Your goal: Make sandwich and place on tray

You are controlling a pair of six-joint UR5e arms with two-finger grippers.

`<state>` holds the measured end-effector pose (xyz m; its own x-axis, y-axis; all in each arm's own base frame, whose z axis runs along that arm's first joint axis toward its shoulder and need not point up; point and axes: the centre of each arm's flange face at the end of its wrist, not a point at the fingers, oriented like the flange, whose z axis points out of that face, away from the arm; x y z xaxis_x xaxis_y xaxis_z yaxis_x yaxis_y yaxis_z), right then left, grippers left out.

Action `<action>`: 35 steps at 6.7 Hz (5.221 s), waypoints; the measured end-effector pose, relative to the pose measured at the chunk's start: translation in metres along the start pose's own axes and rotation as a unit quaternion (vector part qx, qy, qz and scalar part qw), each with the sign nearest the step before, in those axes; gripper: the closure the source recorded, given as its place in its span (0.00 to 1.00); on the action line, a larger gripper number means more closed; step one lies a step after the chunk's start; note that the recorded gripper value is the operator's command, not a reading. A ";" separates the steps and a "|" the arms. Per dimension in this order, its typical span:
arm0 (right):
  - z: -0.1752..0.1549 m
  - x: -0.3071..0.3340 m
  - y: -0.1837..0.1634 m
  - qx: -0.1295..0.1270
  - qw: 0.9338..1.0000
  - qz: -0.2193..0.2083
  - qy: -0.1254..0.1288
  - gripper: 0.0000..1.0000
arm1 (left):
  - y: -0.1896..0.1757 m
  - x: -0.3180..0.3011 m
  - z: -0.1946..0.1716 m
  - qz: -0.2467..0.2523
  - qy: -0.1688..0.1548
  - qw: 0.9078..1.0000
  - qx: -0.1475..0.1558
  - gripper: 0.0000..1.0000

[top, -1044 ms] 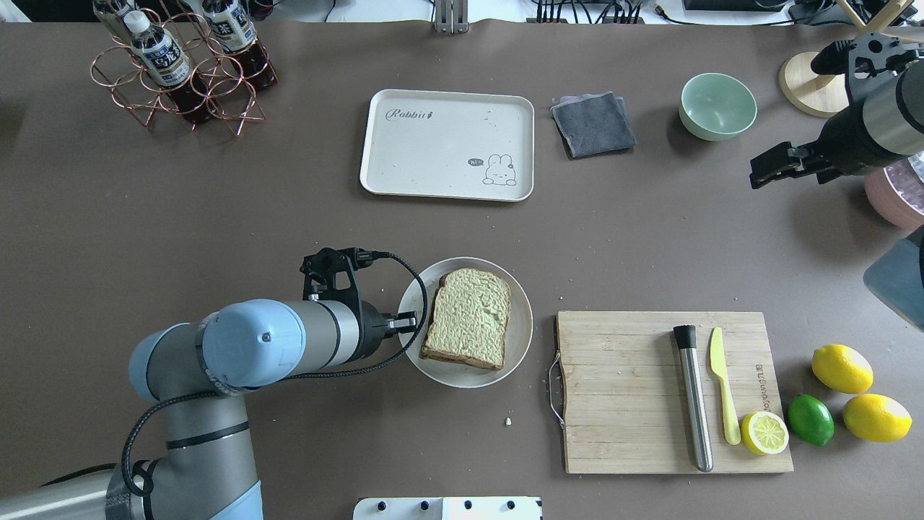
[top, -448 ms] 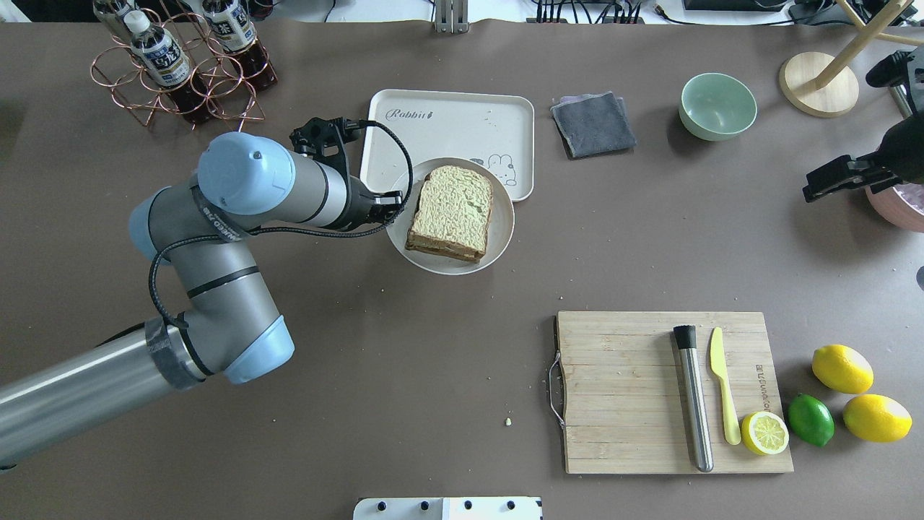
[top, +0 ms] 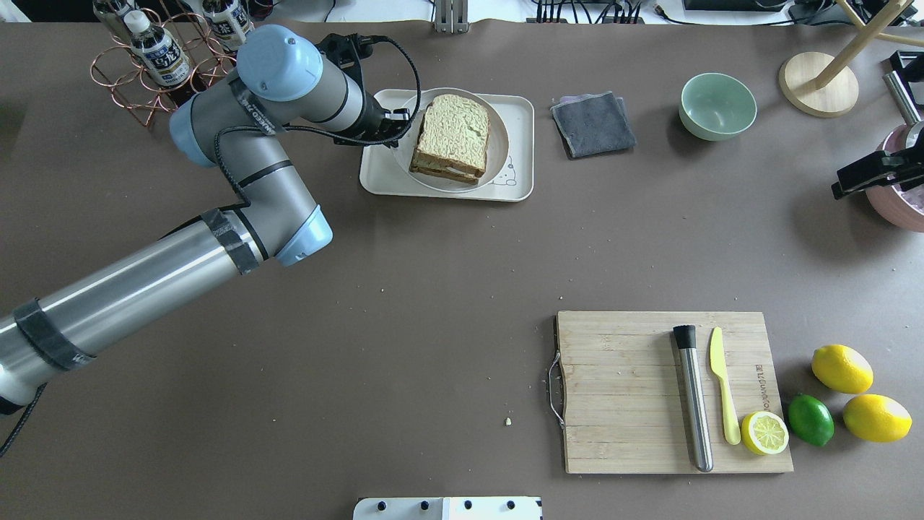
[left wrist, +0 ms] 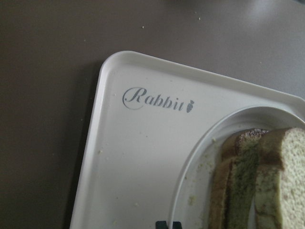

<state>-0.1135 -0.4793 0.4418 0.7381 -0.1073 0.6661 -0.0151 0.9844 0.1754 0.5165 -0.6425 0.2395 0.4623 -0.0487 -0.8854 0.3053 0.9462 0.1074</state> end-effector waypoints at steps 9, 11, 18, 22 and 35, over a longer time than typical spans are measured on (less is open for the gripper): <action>0.025 0.051 0.001 -0.027 0.999 0.031 0.016 0.00 | -0.016 0.022 0.002 0.042 0.007 0.999 0.031 0.03; 0.035 0.067 0.013 -0.041 0.998 0.037 0.024 0.00 | 0.009 0.007 -0.051 0.045 0.018 0.999 0.019 0.03; -0.005 0.262 0.099 -0.067 0.997 0.007 0.033 0.00 | -0.001 -0.287 -0.295 0.179 -0.059 0.980 -0.061 0.03; 0.014 0.280 0.115 -0.085 0.996 0.033 0.001 0.00 | 0.002 -0.566 -0.362 0.271 -0.131 0.948 -0.102 0.03; 0.015 0.271 0.120 -0.116 0.992 0.052 -0.006 0.00 | 0.072 -0.685 -0.369 0.112 -0.114 0.976 -0.148 0.03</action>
<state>0.0746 -0.3925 0.6549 0.7321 -0.0045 0.6812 0.0660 0.9957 -0.0644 -0.0852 -0.4233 0.6867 0.6739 0.1328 -0.7268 -0.0634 0.9905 0.1222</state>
